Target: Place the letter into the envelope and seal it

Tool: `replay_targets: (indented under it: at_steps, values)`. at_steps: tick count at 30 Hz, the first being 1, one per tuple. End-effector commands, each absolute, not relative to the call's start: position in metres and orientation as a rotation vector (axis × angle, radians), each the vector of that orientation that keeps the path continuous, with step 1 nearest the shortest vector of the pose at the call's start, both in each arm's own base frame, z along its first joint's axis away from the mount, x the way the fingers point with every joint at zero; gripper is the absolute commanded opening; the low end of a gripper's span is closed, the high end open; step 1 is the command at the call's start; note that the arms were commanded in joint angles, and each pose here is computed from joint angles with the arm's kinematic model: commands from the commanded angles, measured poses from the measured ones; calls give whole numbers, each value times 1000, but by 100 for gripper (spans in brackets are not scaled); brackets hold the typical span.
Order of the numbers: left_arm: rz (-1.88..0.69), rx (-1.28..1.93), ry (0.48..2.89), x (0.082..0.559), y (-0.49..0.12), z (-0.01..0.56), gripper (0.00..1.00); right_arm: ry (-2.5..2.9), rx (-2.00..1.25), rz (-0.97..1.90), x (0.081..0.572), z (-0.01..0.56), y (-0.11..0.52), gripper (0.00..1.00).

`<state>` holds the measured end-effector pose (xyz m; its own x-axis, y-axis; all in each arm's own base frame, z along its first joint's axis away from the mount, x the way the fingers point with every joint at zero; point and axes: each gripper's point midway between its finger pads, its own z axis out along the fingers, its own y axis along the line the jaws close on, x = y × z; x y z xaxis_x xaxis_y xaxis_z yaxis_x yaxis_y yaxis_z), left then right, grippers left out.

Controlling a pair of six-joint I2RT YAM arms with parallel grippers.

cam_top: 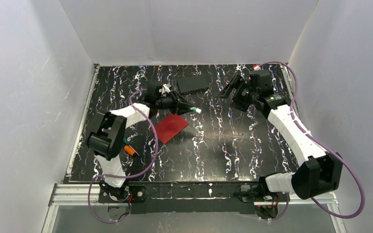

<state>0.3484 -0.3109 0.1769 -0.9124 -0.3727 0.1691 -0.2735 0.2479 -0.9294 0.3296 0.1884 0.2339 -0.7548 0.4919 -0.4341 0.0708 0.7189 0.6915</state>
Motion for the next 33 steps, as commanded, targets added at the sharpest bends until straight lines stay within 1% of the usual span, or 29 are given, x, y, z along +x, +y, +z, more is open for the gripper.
replay_targets:
  at_steps: [1, 10, 13, 17, 22, 25, 30, 31, 33]
  values:
    - [-1600, -819, 2500, 372, -307, 131, 0, 2304, 419, 798, 329, 231, 174, 88]
    - [-1389, -1101, 2547, 403, -294, 76, 0, 2316, 437, 840, 328, 223, 177, 88]
    - [-1291, -1213, 2558, 414, -283, 58, 3, 2324, 414, 851, 330, 222, 180, 87]
    - [-1216, -1266, 2590, 425, -275, 44, 6, 2313, 395, 799, 339, 223, 168, 88]
    - [-1243, -1410, 2579, 433, -278, 27, 11, 2303, 422, 758, 347, 223, 147, 88]
    - [-1230, -1453, 2581, 432, -277, 22, 20, 2295, 427, 757, 349, 223, 139, 89]
    - [-1217, -1466, 2598, 432, -277, 25, 46, 2304, 400, 787, 351, 221, 139, 89]
    - [-1211, -1454, 2603, 433, -277, 27, 50, 2309, 395, 799, 351, 219, 140, 89]
    - [-1206, -1414, 2606, 436, -278, 35, 53, 2311, 391, 813, 351, 219, 142, 89]
